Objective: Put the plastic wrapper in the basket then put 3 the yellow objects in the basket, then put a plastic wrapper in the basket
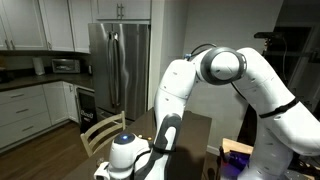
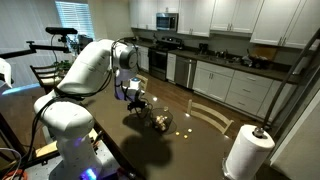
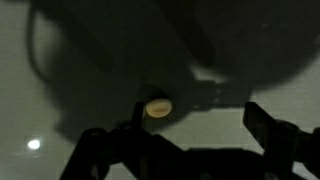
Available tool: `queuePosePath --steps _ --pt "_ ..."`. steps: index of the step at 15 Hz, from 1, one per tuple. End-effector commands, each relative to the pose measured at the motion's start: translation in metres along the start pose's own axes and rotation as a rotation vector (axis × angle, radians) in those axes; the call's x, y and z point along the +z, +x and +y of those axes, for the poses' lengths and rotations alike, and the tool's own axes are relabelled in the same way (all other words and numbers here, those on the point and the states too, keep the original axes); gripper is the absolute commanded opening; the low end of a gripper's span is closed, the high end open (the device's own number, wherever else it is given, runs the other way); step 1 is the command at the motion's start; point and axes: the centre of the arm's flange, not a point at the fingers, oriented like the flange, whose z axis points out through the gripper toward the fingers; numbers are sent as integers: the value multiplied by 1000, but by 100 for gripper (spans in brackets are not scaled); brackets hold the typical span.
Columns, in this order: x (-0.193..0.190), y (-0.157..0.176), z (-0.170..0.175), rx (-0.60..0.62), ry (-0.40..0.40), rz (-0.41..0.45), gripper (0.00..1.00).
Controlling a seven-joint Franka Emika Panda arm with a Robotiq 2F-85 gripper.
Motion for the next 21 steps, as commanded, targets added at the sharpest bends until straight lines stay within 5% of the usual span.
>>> queuePosePath --steps 1,5,6,11,13,14,15,16,21 --pt "13 4 -3 -15 -1 12 100" --pt "26 9 -11 -36 -11 24 100" --pt "28 10 -13 -41 -13 24 75" --pt "32 17 -17 -57 -36 31 46" --pt "31 18 -19 -59 -45 40 80" --pt "31 19 -20 -59 -47 43 80" --pt "30 19 -20 -62 -50 44 47" --pt "30 18 -20 -65 -53 44 34" --pt "30 20 -25 -72 -62 58 6"
